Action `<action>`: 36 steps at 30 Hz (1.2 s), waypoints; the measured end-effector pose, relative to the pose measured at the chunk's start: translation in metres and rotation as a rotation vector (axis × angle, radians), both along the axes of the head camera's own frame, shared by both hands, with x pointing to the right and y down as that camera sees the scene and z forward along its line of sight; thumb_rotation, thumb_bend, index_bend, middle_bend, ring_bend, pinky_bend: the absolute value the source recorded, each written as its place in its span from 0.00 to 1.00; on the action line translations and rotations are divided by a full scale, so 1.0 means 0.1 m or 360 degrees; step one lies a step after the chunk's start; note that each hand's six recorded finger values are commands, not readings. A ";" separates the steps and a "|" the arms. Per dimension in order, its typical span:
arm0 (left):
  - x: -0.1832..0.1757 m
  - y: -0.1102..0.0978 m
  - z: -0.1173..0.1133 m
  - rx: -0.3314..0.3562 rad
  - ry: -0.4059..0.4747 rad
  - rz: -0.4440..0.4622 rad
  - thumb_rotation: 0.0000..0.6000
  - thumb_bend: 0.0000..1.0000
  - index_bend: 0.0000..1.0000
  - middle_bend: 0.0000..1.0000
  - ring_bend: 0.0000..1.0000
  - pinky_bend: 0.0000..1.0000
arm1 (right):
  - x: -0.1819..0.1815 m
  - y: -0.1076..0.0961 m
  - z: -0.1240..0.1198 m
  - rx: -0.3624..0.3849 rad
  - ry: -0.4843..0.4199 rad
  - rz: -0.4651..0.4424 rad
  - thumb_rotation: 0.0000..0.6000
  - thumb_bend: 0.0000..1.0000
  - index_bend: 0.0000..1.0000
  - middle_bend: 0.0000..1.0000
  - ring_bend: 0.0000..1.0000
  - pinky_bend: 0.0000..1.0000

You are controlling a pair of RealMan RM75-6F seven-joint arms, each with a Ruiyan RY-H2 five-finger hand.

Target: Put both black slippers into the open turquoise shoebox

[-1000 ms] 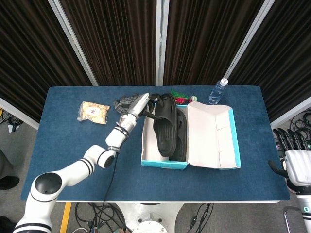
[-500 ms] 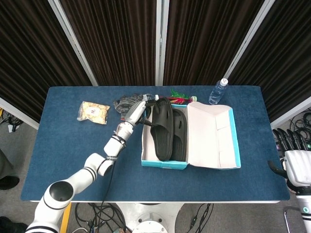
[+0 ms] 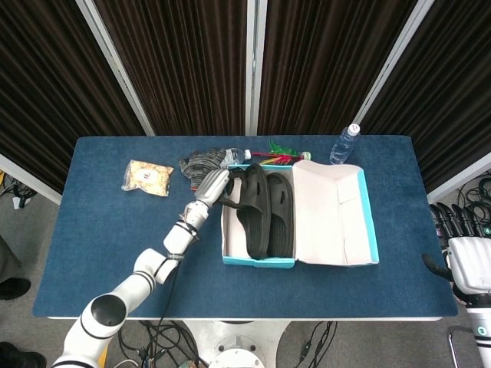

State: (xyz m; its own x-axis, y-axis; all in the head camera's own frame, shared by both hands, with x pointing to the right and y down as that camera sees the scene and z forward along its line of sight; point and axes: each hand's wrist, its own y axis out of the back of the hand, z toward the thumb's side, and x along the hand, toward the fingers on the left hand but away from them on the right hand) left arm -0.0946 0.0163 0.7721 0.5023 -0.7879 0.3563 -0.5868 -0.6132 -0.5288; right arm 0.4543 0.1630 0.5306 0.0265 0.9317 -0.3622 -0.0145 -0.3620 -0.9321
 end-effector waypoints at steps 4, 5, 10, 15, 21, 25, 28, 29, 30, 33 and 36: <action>-0.01 0.01 0.04 0.0013 -0.0060 -0.0001 1.00 0.00 0.55 0.51 0.64 0.62 | 0.00 0.00 0.00 0.0002 -0.0002 -0.0002 1.00 0.14 0.00 0.08 0.00 0.00; -0.01 0.02 0.04 0.0020 -0.0076 0.0003 1.00 0.00 0.54 0.50 0.61 0.62 | 0.00 0.00 -0.01 0.0003 -0.0001 -0.0001 1.00 0.14 0.00 0.08 0.00 0.00; -0.02 0.05 0.06 0.0089 -0.0178 0.0036 1.00 0.00 0.37 0.32 0.34 0.60 | 0.02 0.01 0.00 -0.0001 -0.0003 0.0005 1.00 0.14 0.00 0.08 0.00 0.00; -0.02 0.08 0.06 0.0157 -0.0252 0.0067 1.00 0.00 0.16 0.08 0.09 0.39 | 0.01 0.00 0.00 0.0000 -0.0008 -0.0003 1.00 0.14 0.00 0.08 0.00 0.00; -0.02 0.09 0.03 0.0235 -0.0341 0.0119 1.00 0.00 0.08 0.00 0.00 0.21 | 0.01 0.00 0.00 0.0003 -0.0011 -0.0007 1.00 0.15 0.00 0.08 0.00 0.00; -0.06 0.06 0.02 0.0260 -0.0401 0.0151 1.00 0.00 0.04 0.00 0.00 0.21 | 0.02 0.01 -0.01 0.0003 -0.0012 -0.0006 1.00 0.15 0.00 0.08 0.00 0.00; -0.09 0.03 0.00 0.0274 -0.0444 0.0175 1.00 0.00 0.02 0.00 0.00 0.21 | 0.01 0.01 -0.01 0.0005 -0.0016 -0.0011 1.00 0.15 0.00 0.08 0.00 0.00; -0.11 0.02 -0.01 0.0278 -0.0457 0.0183 1.00 0.00 0.02 0.00 0.00 0.21 | 0.01 0.01 -0.02 0.0007 -0.0017 -0.0012 1.00 0.15 0.00 0.08 0.00 0.00; -0.12 0.02 -0.02 0.0281 -0.0467 0.0190 1.00 0.00 0.01 0.00 0.00 0.21 | 0.01 0.01 -0.02 0.0008 -0.0019 -0.0014 1.00 0.15 0.00 0.08 0.00 0.00; -0.15 0.01 -0.05 0.0278 -0.0483 0.0202 1.00 0.00 0.00 0.00 0.00 0.20 | 0.00 0.01 -0.02 0.0010 -0.0022 -0.0017 1.00 0.15 0.00 0.08 0.00 0.00; -0.17 0.02 -0.09 0.0256 -0.0473 0.0206 1.00 0.00 0.00 0.00 0.00 0.19 | 0.00 0.02 -0.03 0.0012 -0.0028 -0.0021 1.00 0.15 0.00 0.08 0.00 0.00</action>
State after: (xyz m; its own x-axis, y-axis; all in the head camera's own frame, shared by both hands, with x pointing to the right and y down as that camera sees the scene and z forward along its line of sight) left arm -0.1112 0.0186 0.7626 0.4947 -0.7824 0.3783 -0.3160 -0.5674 -0.7604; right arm 0.4543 0.1648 0.5281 0.0449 0.9339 -0.3546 -0.0028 -0.3548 -0.9349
